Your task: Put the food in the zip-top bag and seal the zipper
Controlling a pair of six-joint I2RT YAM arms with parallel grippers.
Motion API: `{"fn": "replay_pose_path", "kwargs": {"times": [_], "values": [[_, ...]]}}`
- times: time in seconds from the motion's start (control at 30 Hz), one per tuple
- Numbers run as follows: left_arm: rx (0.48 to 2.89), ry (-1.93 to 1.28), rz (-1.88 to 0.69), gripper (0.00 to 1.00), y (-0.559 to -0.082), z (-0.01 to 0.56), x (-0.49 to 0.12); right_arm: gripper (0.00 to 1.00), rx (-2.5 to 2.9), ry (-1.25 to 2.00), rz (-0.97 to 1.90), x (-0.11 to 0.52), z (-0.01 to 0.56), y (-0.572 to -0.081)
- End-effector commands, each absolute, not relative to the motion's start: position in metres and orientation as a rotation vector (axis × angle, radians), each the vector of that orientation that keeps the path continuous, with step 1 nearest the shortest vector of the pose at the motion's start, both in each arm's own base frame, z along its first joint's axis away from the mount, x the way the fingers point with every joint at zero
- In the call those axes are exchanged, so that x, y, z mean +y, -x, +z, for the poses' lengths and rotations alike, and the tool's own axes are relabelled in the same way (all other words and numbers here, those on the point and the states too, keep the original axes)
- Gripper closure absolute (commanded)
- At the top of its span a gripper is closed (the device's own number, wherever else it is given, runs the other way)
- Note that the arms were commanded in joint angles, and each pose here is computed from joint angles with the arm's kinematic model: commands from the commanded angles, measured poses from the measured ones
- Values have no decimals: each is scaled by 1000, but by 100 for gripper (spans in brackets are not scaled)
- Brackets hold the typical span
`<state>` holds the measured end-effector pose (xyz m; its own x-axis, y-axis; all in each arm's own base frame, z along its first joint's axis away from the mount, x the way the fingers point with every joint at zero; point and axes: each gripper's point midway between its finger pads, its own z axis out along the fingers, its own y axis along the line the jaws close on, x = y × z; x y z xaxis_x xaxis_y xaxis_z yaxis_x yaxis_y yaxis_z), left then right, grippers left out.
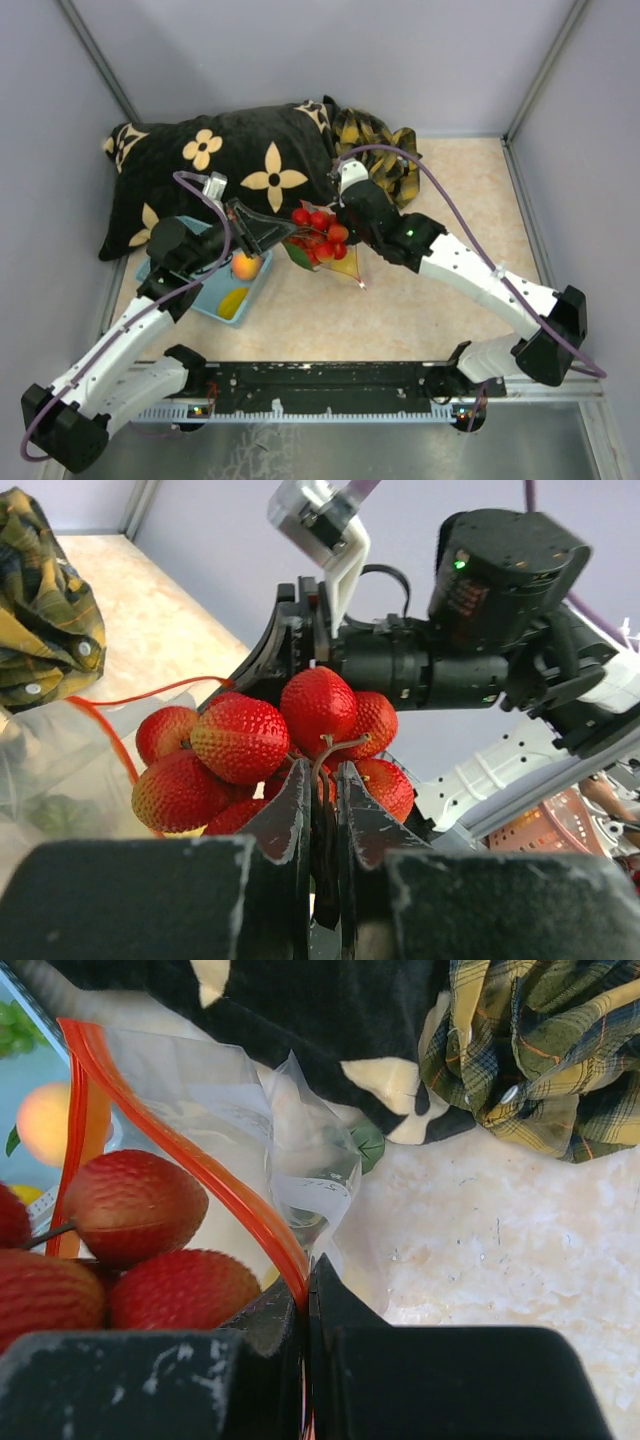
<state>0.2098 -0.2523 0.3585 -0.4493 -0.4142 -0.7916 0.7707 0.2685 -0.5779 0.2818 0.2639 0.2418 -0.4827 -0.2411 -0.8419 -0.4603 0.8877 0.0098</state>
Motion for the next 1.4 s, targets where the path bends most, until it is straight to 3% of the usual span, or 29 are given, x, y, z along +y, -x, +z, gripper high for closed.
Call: {"fn": "replay_pose_path", "kwargs": {"times": [0.0, 0.53, 1.2, 1.37], "values": [[1491, -366, -1343, 100, -215, 345, -253, 100, 2012, 475, 373, 280, 277, -286], [1750, -410, -1038, 100, -242, 290, -252, 100, 2011, 493, 411, 288, 276, -284], [1750, -429, -972, 100, -249, 307, -287, 100, 2008, 538, 554, 307, 277, -273], [1774, -283, -882, 100, -266, 302, -276, 100, 2003, 547, 595, 311, 279, -268]]}}
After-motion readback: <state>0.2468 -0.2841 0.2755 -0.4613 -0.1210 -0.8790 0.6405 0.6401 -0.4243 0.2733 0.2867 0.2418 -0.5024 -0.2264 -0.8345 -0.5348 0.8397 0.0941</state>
